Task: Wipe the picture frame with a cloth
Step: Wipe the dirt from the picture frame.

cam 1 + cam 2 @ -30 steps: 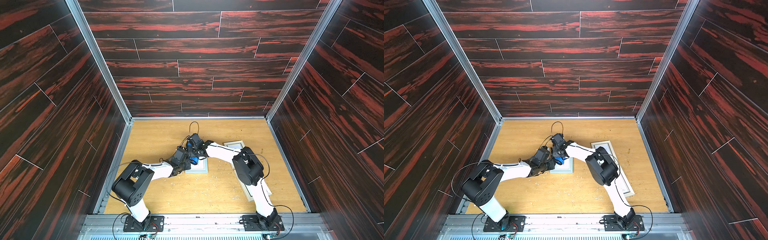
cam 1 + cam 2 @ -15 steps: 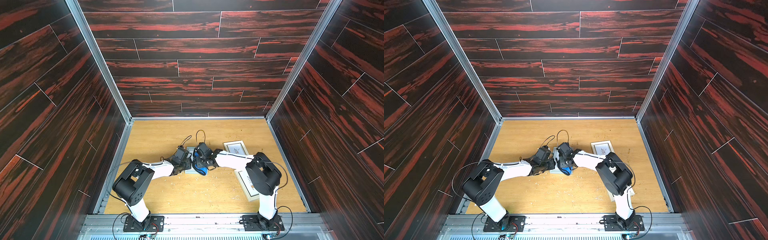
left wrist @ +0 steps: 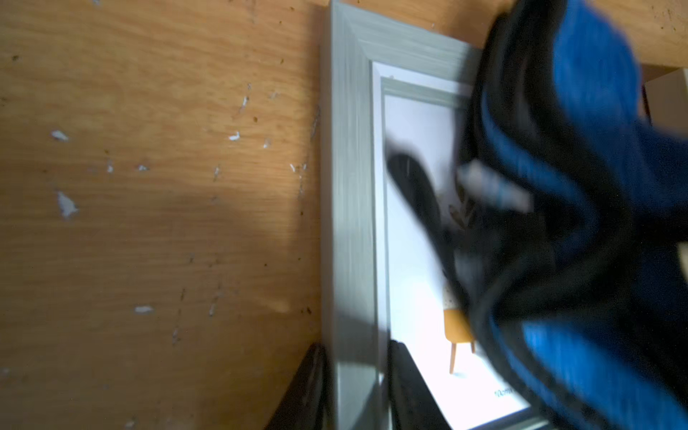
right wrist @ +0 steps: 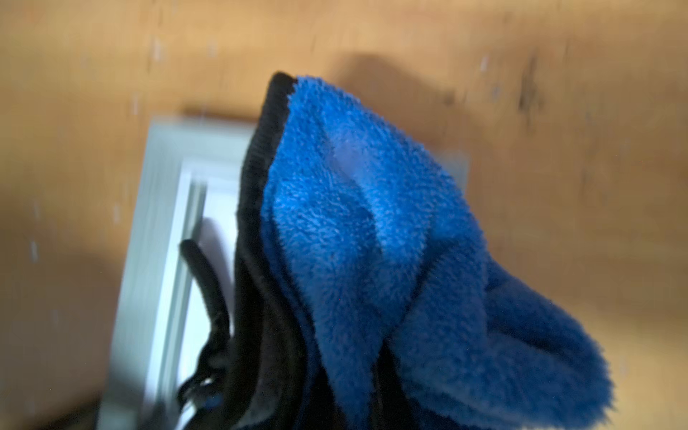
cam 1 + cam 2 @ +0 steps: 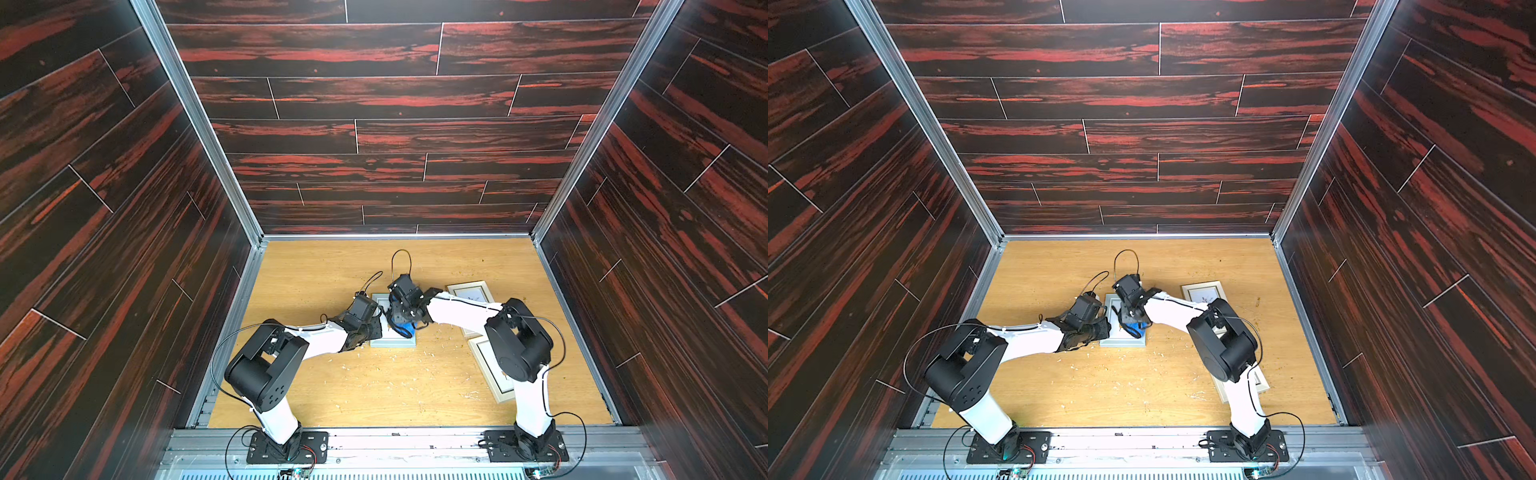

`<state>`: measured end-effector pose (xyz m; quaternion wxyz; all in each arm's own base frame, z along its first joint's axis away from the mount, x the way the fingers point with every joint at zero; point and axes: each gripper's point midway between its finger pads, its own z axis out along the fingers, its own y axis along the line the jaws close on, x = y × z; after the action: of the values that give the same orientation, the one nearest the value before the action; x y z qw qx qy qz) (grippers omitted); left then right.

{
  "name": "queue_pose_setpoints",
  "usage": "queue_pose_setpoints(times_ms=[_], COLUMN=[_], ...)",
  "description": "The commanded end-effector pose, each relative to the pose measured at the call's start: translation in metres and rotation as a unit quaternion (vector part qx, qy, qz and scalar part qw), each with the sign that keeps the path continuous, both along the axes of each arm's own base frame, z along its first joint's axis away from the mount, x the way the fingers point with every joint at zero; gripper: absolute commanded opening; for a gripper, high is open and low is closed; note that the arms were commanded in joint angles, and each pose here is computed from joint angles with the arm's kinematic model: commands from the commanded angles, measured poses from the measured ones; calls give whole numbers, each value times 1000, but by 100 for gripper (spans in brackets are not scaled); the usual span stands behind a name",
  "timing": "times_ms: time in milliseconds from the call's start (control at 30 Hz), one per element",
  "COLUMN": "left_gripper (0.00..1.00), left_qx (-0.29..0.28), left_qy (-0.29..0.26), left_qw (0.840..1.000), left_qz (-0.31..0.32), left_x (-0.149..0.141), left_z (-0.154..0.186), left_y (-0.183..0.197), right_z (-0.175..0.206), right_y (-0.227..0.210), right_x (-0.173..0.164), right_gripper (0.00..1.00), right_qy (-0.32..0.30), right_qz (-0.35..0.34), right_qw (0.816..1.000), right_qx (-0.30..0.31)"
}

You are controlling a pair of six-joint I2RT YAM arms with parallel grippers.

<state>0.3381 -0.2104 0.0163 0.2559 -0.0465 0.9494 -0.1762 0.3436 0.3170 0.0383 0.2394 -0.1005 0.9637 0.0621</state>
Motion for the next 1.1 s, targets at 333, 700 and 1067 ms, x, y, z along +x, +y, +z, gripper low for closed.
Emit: queue_pose_setpoints(times_ms=[333,700,1067], left_gripper=[23,23,23], left_qx=[93,87,83], left_qy=[170,183,179], left_qw=[981,979,980], left_qz=[24,23,24], left_x=[-72,-76,-75], left_z=[-72,-73,-72], left_y=[48,46,45], right_z=[-4,-7,-4], right_y=[-23,3,-7], right_x=[9,-53,-55], right_gripper=[0,0,0], right_qy=[41,98,110], right_qz=[-33,8,4], right_qw=[998,995,993], right_qx=[-34,1,43])
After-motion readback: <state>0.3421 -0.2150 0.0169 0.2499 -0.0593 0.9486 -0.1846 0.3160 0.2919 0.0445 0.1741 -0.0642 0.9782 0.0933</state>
